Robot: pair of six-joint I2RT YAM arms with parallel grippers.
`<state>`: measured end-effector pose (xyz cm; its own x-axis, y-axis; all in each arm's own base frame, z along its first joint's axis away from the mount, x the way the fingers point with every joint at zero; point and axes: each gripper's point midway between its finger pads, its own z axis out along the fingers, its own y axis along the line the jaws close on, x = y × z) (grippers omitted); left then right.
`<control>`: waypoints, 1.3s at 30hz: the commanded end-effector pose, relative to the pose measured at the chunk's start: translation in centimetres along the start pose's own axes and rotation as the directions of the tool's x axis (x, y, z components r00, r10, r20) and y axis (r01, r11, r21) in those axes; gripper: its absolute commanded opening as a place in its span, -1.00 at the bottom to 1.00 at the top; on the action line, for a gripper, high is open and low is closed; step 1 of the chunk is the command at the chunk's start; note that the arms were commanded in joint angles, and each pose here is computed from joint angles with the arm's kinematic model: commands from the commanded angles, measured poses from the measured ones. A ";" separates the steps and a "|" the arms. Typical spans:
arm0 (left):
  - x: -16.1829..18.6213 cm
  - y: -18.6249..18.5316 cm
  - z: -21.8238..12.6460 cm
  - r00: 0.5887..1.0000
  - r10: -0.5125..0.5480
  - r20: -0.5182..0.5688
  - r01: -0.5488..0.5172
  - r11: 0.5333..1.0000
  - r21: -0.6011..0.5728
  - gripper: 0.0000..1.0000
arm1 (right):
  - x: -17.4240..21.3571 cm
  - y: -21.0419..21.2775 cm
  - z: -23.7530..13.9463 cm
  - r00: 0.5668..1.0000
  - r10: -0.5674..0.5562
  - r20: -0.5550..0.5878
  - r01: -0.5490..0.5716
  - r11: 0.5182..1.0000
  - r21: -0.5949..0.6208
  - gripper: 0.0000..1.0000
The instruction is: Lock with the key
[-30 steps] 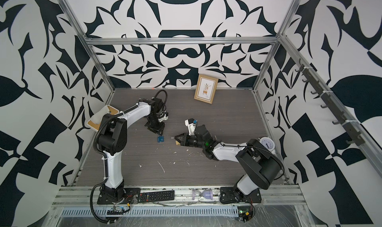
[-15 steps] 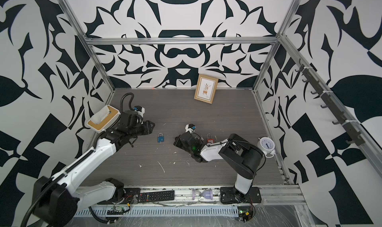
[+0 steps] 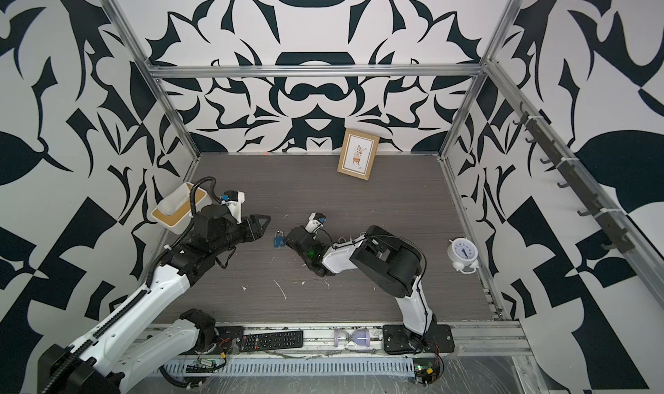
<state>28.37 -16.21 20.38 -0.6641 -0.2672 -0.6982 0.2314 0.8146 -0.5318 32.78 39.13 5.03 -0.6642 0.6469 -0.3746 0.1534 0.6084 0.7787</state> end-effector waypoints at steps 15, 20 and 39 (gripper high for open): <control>1.8 0.7 0.8 0.998 -0.004 -0.062 0.003 1.000 -0.006 0.14 | 2.4 1.1 -0.1 1.000 0.010 -0.018 -0.010 1.000 0.027 -0.58; 2.0 0.7 1.1 0.997 -0.013 -0.073 0.013 1.000 -0.002 0.14 | 3.0 1.5 -1.4 0.999 -0.022 -0.024 0.023 1.000 0.016 -0.52; -6.7 9.4 -4.5 0.797 0.465 0.385 -0.166 0.782 -0.601 0.99 | -10.7 0.9 -17.0 0.664 -0.743 -0.081 0.747 0.654 0.121 1.00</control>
<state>31.11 -8.54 19.41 -0.3611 -0.1617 -0.9184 0.0335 0.9820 -0.1860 28.04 29.06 19.57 -0.6039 0.1991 -0.7718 -0.2466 0.8741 0.4185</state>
